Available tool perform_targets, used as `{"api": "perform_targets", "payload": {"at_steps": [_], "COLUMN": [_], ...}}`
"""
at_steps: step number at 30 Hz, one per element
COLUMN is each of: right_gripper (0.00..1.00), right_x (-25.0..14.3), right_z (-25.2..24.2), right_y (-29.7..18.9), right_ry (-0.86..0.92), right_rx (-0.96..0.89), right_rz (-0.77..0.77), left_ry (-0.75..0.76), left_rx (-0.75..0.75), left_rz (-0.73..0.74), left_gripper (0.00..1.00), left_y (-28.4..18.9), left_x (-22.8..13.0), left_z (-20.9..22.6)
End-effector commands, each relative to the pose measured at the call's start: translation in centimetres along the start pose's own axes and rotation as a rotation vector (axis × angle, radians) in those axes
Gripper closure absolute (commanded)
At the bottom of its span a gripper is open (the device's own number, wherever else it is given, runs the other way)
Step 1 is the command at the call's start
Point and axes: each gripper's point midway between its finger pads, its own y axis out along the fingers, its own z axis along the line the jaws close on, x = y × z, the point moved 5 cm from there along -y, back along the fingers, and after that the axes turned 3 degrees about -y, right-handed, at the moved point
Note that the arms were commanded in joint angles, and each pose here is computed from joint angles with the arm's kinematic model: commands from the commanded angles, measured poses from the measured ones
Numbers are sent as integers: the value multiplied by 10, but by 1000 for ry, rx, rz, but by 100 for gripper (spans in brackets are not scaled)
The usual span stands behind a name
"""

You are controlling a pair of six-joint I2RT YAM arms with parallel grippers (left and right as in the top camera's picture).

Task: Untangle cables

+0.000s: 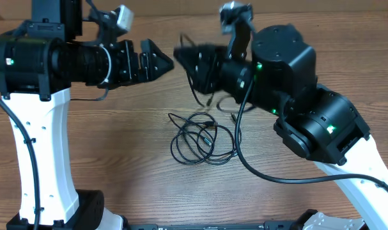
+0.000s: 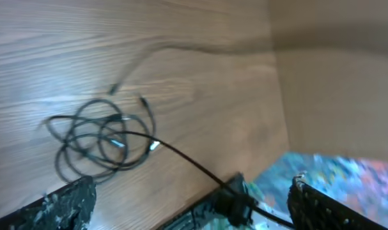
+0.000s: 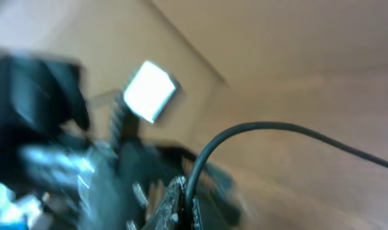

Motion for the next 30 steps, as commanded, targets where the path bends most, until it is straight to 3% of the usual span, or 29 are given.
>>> {"api": "perform_targets", "payload": {"at_steps": [1,10,15,20,22,25,30], "right_gripper": [96,96,96,94,96,96,96], "right_x": [30,62,49,35,30,23,18], "right_z": [9,-18,-33,-45,-44,-40,-34], "right_y": [-8,-22,-17,-5,2,9,12], "right_ry": [36,111,158,367,414,451,539], "right_rx": [1,-230,-302,-310,-285,-240,-192], "right_rz": [-174,-454,-396,-361,-329,-266,-219], "left_ry": [90,111,144,348,395,427,448], "left_rx": [-92,6,-39,-243,-252,-255,-259], "left_rz": [39,23,12,17,16,13,-6], "left_gripper": [6,9,15,20,21,35,38], "left_y": [4,8,8,6,7,7,7], "left_x": [-7,-6,-2,-5,-6,-6,-3], "left_z": [-18,-10,-16,-43,-45,-46,-48]}}
